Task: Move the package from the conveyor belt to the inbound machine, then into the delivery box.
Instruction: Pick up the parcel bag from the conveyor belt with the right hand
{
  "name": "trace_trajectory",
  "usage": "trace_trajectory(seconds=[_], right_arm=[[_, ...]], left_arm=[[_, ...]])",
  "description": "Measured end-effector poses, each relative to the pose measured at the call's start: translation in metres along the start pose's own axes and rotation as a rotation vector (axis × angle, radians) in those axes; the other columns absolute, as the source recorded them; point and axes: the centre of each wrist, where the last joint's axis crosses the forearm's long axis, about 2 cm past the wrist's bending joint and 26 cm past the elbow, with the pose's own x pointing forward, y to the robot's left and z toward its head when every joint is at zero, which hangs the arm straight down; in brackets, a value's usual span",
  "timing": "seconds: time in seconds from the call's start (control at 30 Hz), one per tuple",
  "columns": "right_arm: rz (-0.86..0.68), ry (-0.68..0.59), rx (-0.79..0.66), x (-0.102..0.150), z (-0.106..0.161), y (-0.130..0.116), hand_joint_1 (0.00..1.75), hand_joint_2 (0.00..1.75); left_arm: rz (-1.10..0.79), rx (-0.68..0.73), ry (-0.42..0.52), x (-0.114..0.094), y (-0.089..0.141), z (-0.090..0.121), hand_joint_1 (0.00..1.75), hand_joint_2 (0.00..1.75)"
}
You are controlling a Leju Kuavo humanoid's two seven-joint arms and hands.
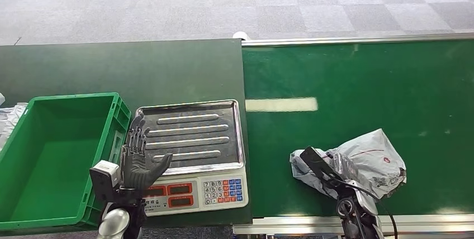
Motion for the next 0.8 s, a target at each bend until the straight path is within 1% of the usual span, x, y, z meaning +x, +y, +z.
trace_trajectory(seconds=[0.4,0.5,0.67,0.8], right_arm=[[-0.02,-0.029,-0.033,0.005,0.0,0.002,1.75,1.75],[-0.054,-0.067,-0.11,0.009,0.001,0.0,1.75,1.75],[-0.126,-0.123,-0.245,0.018,0.004,-0.012,1.75,1.75],[-0.233,-0.191,-0.406,0.023,0.01,-0.024,1.75,1.75]], left_arm=[[-0.002,-0.003,-0.006,0.001,0.0,-0.002,0.0,1.75],[-0.001,-0.006,-0.012,0.0,0.0,-0.001,0.0,1.75],[0.004,-0.008,-0.016,0.0,-0.001,0.003,0.0,1.75],[0.002,-0.017,-0.023,0.001,-0.002,0.003,0.0,1.75]])
